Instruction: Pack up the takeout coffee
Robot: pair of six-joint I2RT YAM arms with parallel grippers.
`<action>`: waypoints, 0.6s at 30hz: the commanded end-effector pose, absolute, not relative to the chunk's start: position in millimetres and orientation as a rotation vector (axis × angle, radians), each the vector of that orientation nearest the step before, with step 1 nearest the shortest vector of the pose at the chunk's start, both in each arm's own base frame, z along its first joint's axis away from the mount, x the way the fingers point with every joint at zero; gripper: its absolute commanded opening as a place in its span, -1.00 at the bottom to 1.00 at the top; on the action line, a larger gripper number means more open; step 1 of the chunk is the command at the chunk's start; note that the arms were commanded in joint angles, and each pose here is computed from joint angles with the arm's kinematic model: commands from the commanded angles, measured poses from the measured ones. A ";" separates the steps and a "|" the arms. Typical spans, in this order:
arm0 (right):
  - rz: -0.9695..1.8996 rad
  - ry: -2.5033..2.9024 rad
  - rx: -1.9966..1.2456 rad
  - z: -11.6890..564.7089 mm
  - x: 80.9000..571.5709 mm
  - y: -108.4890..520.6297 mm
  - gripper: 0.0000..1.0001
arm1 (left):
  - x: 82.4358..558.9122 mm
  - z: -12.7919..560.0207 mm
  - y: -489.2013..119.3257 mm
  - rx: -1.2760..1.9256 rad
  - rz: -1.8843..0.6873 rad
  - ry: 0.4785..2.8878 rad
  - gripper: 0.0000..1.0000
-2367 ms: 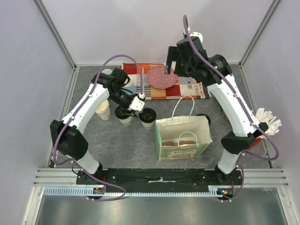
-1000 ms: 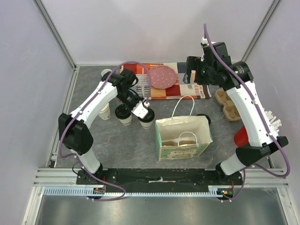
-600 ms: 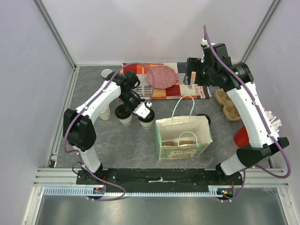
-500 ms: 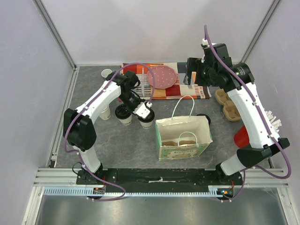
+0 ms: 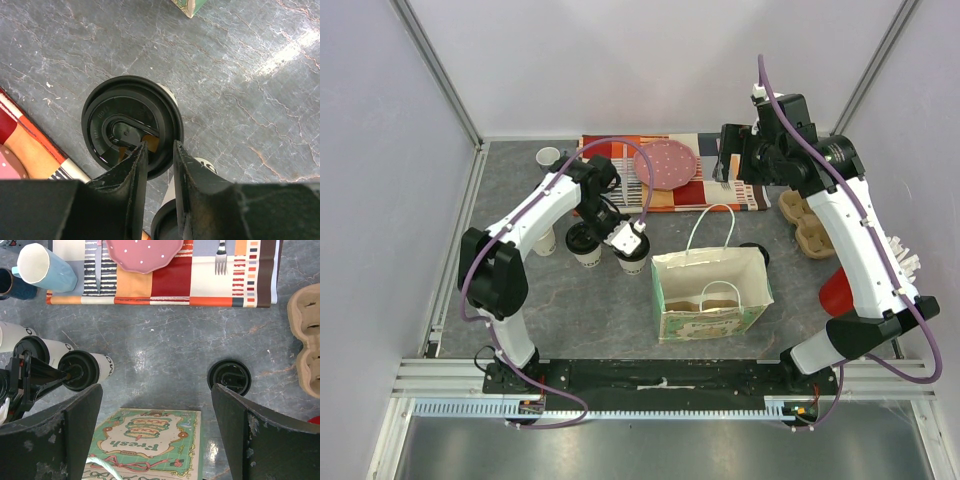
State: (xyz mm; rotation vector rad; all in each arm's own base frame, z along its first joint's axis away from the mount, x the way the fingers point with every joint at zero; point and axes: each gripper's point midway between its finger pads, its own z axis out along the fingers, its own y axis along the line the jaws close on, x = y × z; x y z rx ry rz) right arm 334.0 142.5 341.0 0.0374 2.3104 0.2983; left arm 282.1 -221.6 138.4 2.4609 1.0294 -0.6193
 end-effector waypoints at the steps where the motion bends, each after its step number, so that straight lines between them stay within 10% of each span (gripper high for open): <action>1: 0.319 2.279 0.028 349.1 333.3 141.9 0.96 | 241.2 138.8 -201.3 2.507 -0.815 1.156 -0.34; 18: 0.331 2.264 0.032 355.0 331.5 140.0 0.96 | 243.4 132.5 -204.6 2.486 -0.784 1.167 -0.48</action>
